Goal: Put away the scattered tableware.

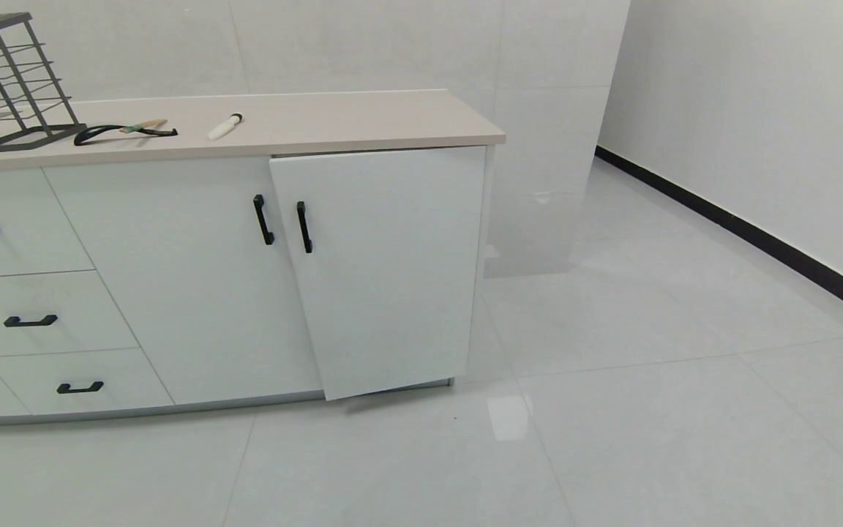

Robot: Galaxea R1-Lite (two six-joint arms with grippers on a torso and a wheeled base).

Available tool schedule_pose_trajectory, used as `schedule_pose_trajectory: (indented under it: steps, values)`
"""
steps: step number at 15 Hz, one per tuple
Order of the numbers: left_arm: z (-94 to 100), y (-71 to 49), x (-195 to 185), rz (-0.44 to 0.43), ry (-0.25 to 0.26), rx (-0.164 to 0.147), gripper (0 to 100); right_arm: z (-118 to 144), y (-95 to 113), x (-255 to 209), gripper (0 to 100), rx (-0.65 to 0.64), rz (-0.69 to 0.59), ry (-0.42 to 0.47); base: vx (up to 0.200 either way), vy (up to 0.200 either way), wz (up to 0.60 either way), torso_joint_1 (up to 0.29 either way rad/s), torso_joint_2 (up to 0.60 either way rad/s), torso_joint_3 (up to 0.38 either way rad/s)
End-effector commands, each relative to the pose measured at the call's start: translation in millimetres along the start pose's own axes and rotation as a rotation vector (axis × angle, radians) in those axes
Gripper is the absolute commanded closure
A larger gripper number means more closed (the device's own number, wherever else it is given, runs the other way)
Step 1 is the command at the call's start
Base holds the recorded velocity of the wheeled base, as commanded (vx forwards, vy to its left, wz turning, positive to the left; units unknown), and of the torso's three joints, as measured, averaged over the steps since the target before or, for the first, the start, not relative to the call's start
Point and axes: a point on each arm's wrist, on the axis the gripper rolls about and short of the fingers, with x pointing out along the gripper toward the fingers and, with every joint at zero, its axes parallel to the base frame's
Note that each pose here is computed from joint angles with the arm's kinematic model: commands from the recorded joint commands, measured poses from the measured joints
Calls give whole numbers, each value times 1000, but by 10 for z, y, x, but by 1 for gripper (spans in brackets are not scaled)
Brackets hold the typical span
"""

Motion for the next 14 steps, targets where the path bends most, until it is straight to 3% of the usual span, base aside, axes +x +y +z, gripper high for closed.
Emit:
schedule_pose_trajectory:
  steps: [1, 2, 3, 10, 14]
  values:
    - [0, 0, 0, 0, 0, 0, 0, -267, 54, -113, 100, 184, -176, 231, 0, 0, 0, 0, 0, 0]
    - [0, 0, 0, 0, 0, 0, 0, -424, 98, -162, 100, 270, -220, 396, 0, 0, 0, 0, 0, 0]
    - [0, 0, 0, 2, 0, 0, 0, -459, 102, -181, 100, 293, -265, 444, 0, 0, 0, 0, 0, 0]
    - [-1, 0, 0, -1, 1, 7, 0, -454, 95, -180, 100, 328, -297, 430, 0, 0, 0, 0, 0, 0]
    - [-3, 0, 0, -1, 3, 7, 0, -454, 95, -180, 100, 328, -297, 430, 200, 200, 0, 1, -5, 2]
